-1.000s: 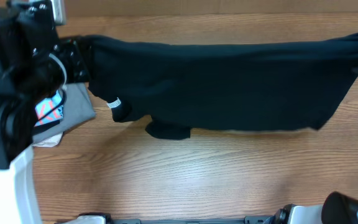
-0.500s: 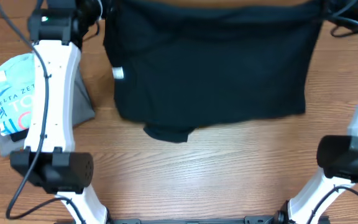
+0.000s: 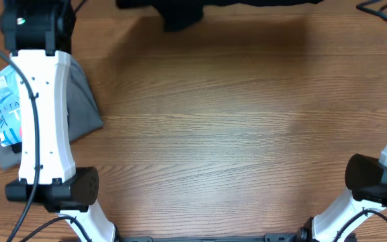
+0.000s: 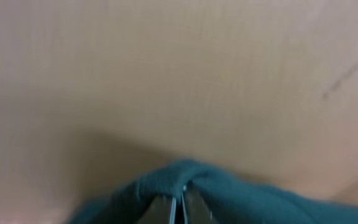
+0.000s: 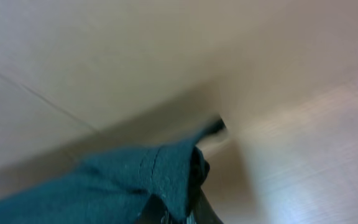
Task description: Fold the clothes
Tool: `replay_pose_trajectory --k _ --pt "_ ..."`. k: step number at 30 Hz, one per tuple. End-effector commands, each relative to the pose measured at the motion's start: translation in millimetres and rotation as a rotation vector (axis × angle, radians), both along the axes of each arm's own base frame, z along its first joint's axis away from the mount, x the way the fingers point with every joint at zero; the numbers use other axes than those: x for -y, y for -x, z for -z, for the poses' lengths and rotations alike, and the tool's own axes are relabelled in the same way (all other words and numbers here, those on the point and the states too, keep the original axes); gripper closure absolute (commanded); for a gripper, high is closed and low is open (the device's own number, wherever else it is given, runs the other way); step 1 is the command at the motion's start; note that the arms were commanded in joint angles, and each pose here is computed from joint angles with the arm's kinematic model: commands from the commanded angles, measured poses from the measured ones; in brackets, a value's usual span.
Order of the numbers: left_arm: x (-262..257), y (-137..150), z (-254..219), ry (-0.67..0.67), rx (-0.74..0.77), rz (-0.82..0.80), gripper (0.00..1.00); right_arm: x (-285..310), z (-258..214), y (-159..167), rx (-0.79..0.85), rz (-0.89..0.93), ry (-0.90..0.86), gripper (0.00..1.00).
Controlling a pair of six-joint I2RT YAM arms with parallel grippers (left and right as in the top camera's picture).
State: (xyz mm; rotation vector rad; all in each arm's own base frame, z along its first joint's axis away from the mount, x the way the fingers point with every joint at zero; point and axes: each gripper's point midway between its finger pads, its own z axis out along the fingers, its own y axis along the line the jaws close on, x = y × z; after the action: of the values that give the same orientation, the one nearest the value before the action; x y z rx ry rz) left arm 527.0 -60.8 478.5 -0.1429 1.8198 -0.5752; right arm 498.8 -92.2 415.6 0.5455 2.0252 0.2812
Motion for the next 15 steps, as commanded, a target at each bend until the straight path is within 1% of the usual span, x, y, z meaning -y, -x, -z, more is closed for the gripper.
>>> replay_pose_trajectory --k 1,4,7,9,11,12,15 --pt "9 22 54 -0.017 -0.230 0.066 0.96 25 22 21 -0.129 0.098 0.087 0.96" --pt "13 49 132 -0.055 -0.548 0.100 0.96 27 69 42 -0.329 0.071 0.127 0.96" --pt "21 77 201 -0.093 -0.832 0.154 0.96 27 119 70 -0.551 0.066 0.124 0.96" --pt "27 95 242 -0.122 -0.996 0.200 0.96 29 153 89 -0.692 0.075 0.123 0.96" --pt "33 115 279 -0.138 -1.164 0.236 0.96 33 187 110 -0.834 0.083 0.118 0.96" --pt "37 132 305 -0.151 -1.287 0.266 0.96 32 206 122 -0.912 0.086 0.101 0.96" --pt "45 164 344 -0.186 -1.469 0.332 0.96 32 244 149 -1.056 0.088 0.061 0.96"
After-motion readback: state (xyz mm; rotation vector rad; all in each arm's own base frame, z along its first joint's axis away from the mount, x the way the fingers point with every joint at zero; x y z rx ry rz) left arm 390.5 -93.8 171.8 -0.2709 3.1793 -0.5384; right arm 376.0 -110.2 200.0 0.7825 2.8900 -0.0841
